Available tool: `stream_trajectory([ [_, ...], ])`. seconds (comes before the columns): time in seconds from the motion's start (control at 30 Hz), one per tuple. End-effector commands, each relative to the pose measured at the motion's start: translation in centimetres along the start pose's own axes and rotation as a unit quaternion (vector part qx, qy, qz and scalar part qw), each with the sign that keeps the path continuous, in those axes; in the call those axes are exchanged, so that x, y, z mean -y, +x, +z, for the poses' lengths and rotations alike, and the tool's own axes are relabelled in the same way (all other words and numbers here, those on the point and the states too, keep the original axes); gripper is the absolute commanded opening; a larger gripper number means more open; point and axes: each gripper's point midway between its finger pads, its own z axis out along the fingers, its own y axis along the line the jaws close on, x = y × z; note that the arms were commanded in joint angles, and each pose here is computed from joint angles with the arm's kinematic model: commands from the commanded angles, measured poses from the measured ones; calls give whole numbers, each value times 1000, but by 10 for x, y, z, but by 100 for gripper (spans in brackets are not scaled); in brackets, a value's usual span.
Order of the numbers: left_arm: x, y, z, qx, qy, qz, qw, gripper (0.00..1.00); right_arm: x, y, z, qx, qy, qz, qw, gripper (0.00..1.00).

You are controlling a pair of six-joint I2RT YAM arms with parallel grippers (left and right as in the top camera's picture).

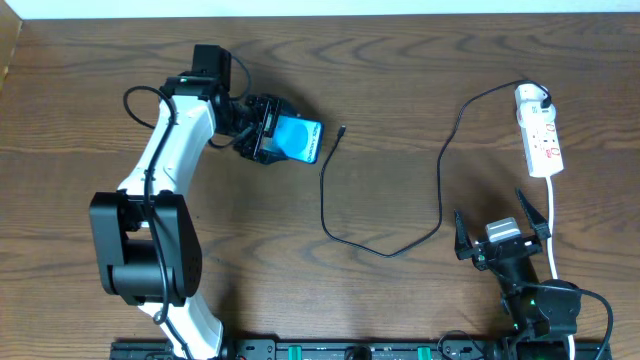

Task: Plug charger to phone and switch on socket
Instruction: 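Raise the phone with the left gripper and tilt it upright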

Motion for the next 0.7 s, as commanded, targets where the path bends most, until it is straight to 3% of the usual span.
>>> stream_trajectory([
  [0.0,-14,-27,-6,100,-45,42,993,71,-3,0,0,0,-5,6,1000,99],
  [0.2,-38,-48,-14,175,-109,32,978,71,-3,0,0,0,-5,6,1000,99],
  [0.67,-46,-51,-15,202,-135,40,969,71,-3,0,0,0,-5,6,1000,99],
])
